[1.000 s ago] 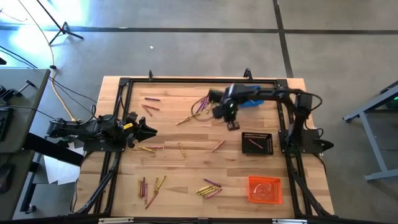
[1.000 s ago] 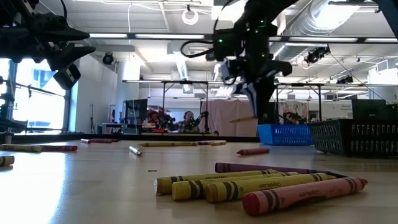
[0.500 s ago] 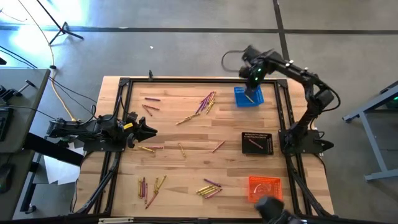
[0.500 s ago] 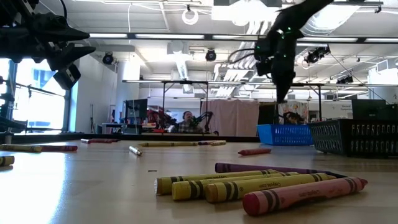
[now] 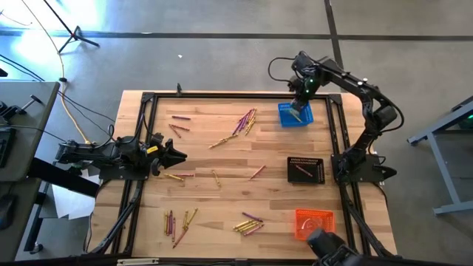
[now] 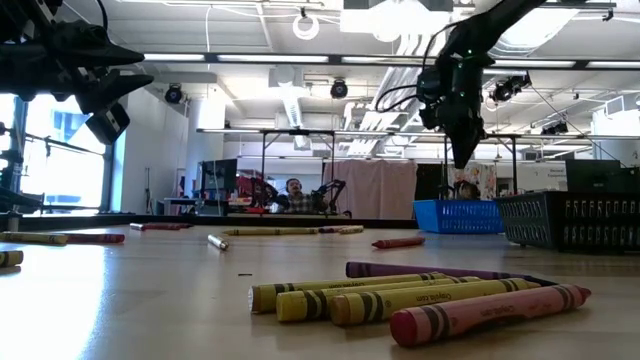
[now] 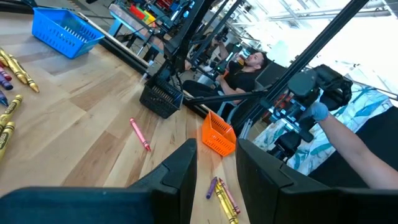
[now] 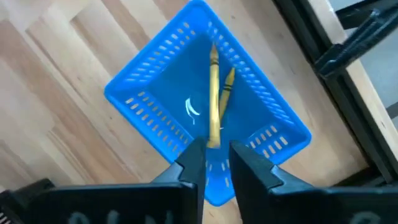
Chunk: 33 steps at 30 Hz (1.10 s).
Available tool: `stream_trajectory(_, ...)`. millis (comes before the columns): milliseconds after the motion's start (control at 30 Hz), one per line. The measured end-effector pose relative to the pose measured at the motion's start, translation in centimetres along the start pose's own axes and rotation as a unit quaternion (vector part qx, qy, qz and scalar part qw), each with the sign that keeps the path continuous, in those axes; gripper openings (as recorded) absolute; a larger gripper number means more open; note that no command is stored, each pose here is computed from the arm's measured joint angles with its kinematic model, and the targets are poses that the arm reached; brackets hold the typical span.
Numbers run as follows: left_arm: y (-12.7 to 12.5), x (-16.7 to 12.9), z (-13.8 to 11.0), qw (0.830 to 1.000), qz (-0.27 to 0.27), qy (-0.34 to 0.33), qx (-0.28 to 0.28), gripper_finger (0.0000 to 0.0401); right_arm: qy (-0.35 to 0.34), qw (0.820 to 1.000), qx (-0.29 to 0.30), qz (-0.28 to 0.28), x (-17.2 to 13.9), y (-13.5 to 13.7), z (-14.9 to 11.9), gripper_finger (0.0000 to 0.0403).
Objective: Sort crayons
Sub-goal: Put the yellow crayon into the blue bin
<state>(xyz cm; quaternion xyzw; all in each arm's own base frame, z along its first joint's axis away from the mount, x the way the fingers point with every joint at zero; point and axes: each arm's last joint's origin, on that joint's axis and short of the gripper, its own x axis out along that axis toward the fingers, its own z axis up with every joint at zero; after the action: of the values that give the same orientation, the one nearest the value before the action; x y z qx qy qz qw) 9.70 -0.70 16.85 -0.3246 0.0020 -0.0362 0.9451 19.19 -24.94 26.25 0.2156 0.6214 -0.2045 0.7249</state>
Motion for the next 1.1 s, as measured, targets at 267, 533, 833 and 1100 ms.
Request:
stream_trajectory(267, 0.0, 0.0, 0.0, 1.000, 0.000, 0.000, 0.000, 0.0099, -0.001, 1.000, 0.010, 0.015, 0.2, 1.8, 0.5, 0.0062)
stream_trajectory(533, 0.0, 0.0, 0.0, 1.000, 0.000, 0.000, 0.000, 0.0099, -0.018, 0.989, -0.123, 0.075, 1.7, 11.6, 2.5, 0.0062)
stream_trajectory(833, 0.0, 0.0, 0.0, 1.000, 0.000, 0.000, 0.000, 0.0099, -0.140, 0.904, -0.405, 0.002, 7.1, 25.5, 4.3, 0.0062)
stream_trajectory(1100, 0.0, 0.0, 0.0, 1.000, 0.000, 0.000, 0.000, 0.0099, -0.273, 0.909, -0.312, 0.051, 9.8, 30.2, 6.3, 0.0062)
